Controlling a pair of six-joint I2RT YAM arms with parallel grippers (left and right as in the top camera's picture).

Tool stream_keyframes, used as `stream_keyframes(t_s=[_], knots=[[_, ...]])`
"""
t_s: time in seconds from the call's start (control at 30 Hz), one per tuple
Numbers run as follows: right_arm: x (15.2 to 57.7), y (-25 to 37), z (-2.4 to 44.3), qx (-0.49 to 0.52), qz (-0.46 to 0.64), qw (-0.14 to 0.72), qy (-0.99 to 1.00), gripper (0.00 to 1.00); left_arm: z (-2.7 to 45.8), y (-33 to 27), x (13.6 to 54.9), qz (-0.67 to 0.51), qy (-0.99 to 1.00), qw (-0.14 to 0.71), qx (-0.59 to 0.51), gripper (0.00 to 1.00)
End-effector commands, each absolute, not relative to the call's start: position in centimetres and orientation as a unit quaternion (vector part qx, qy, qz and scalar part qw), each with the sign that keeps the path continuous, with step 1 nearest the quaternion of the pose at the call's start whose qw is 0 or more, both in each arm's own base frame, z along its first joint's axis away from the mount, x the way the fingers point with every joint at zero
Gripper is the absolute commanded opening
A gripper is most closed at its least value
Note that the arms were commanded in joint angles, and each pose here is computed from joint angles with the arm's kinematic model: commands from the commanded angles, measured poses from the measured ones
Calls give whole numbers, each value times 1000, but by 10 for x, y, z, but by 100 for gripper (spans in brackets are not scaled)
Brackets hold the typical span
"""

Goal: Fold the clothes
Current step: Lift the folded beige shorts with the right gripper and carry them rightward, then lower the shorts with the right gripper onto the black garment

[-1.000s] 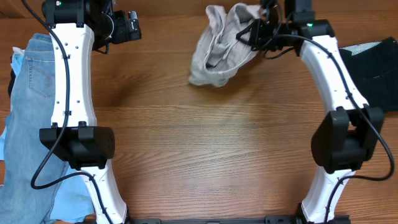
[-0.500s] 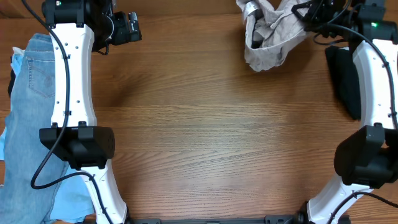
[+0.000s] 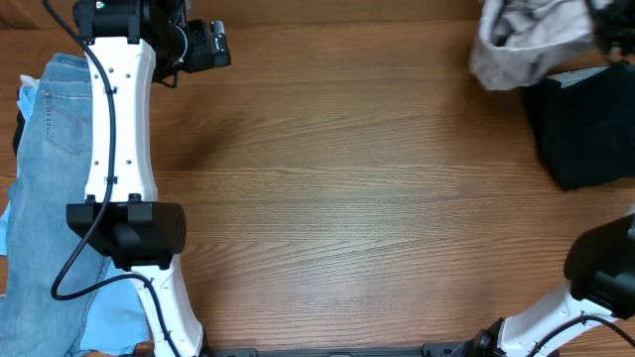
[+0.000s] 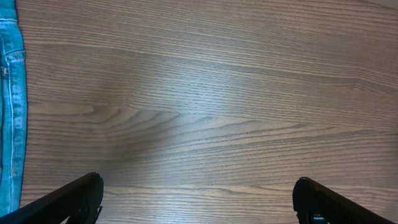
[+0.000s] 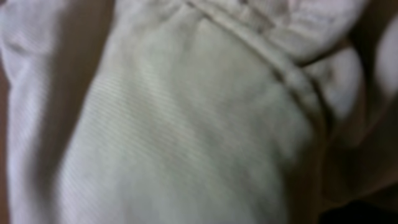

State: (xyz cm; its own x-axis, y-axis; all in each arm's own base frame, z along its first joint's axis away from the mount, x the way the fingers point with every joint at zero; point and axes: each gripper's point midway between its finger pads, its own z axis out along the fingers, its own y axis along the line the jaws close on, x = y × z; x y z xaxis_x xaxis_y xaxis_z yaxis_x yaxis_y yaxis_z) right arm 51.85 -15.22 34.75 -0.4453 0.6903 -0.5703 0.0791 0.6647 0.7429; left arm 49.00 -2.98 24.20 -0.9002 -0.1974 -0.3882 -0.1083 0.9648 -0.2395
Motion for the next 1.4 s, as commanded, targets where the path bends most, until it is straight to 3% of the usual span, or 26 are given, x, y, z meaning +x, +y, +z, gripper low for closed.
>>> stream_keyframes(t_s=[0.0, 0.1, 0.33, 0.53, 0.73, 0.9, 1.07, 1.2, 1.23, 1.27, 1.3, 1.33, 1.37], knots=[[495, -188, 415, 240, 314, 544, 740, 4, 235, -30, 491, -94, 972, 203, -67, 100], [497, -238, 409, 249, 290, 576, 722, 4, 234, -30, 491, -86, 973, 203, -66, 100], [546, -270, 363, 246, 349, 588, 688, 4, 234, -28, 490, -79, 974, 202, -68, 100], [553, -273, 383, 221, 361, 627, 654, 4, 234, -29, 490, -79, 974, 202, -66, 100], [550, -273, 342, 291, 385, 551, 681, 4, 234, -37, 489, -81, 974, 202, -58, 100], [511, -311, 290, 391, 373, 470, 697, 4, 234, -47, 489, -83, 975, 201, -48, 100], [423, -371, 221, 541, 301, 368, 694, 4, 235, -59, 491, -86, 974, 208, -36, 100], [366, -377, 173, 622, 217, 268, 703, 4, 237, -70, 493, -88, 973, 215, -16, 100], [357, -376, 166, 635, 199, 249, 704, 11, 237, -73, 493, -88, 972, 215, -13, 100], [351, -373, 160, 645, 182, 229, 706, 26, 237, -76, 492, -88, 973, 215, -8, 100], [345, -371, 154, 654, 165, 212, 708, 70, 237, -78, 491, -88, 973, 214, -4, 100], [338, -368, 149, 661, 152, 194, 709, 95, 236, -81, 490, -88, 973, 212, -1, 100], [336, -365, 148, 663, 153, 187, 708, 100, 236, -81, 490, -89, 973, 212, -1, 100]])
